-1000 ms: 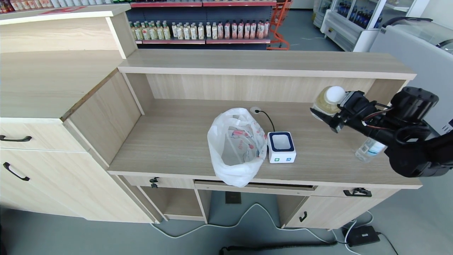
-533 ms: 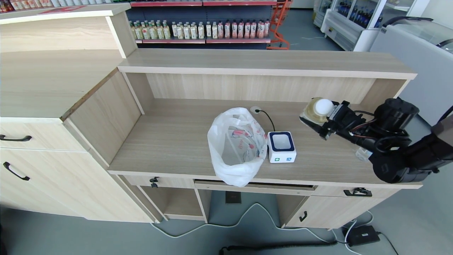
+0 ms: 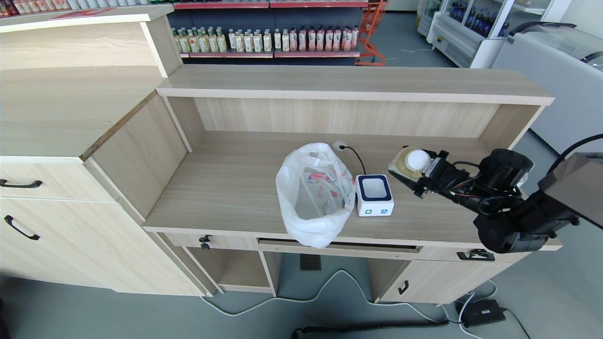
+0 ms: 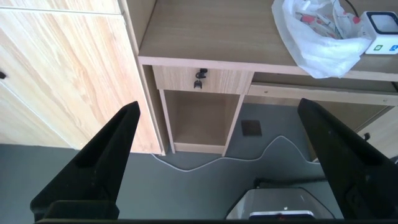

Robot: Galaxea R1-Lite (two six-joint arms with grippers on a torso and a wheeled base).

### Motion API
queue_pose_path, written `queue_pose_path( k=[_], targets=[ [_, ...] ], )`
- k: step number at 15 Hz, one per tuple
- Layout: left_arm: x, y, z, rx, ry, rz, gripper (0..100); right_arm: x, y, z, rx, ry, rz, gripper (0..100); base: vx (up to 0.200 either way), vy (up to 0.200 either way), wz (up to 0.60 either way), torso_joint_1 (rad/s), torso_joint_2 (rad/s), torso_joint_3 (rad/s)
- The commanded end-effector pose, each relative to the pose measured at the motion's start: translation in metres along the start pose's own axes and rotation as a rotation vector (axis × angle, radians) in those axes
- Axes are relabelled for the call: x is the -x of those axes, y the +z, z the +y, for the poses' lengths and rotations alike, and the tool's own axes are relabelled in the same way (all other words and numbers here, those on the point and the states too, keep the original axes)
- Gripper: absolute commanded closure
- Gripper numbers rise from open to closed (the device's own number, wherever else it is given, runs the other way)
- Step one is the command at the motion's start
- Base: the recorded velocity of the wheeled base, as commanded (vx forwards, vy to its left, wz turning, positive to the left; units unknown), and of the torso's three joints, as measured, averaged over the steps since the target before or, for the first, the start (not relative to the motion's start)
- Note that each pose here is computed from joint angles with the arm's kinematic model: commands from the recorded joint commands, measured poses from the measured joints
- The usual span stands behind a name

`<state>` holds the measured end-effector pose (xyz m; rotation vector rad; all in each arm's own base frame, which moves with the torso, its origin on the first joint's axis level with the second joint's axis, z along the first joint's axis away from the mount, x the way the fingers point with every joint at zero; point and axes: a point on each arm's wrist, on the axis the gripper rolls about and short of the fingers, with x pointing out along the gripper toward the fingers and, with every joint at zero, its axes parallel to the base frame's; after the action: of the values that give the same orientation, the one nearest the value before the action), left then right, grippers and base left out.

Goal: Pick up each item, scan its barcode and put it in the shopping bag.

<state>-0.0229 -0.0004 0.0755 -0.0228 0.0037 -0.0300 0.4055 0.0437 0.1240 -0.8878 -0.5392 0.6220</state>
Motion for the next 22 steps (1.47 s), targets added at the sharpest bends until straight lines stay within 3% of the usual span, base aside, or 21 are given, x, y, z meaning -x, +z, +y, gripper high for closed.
queue_pose_path(
  k=[1, 9, 22],
  targets=[
    [0.0, 0.0, 0.0, 0.0, -0.001, 0.0, 0, -0.006, -0.01, 0.011, 0.008, 0.004, -0.027, 100, 0.0, 0.0, 0.0, 0.0, 0.0, 0.0],
    [0.0, 0.0, 0.0, 0.0, 0.001, 0.0, 0, -0.027, -0.027, 0.012, 0.04, -0.012, -0.071, 100, 0.0, 0.0, 0.0, 0.0, 0.0, 0.0],
    [0.0, 0.0, 0.0, 0.0, 0.001, 0.0, 0, -0.032, -0.042, 0.023, 0.031, -0.005, -0.063, 100, 0.0, 0.0, 0.0, 0.0, 0.0, 0.0]
  ],
)
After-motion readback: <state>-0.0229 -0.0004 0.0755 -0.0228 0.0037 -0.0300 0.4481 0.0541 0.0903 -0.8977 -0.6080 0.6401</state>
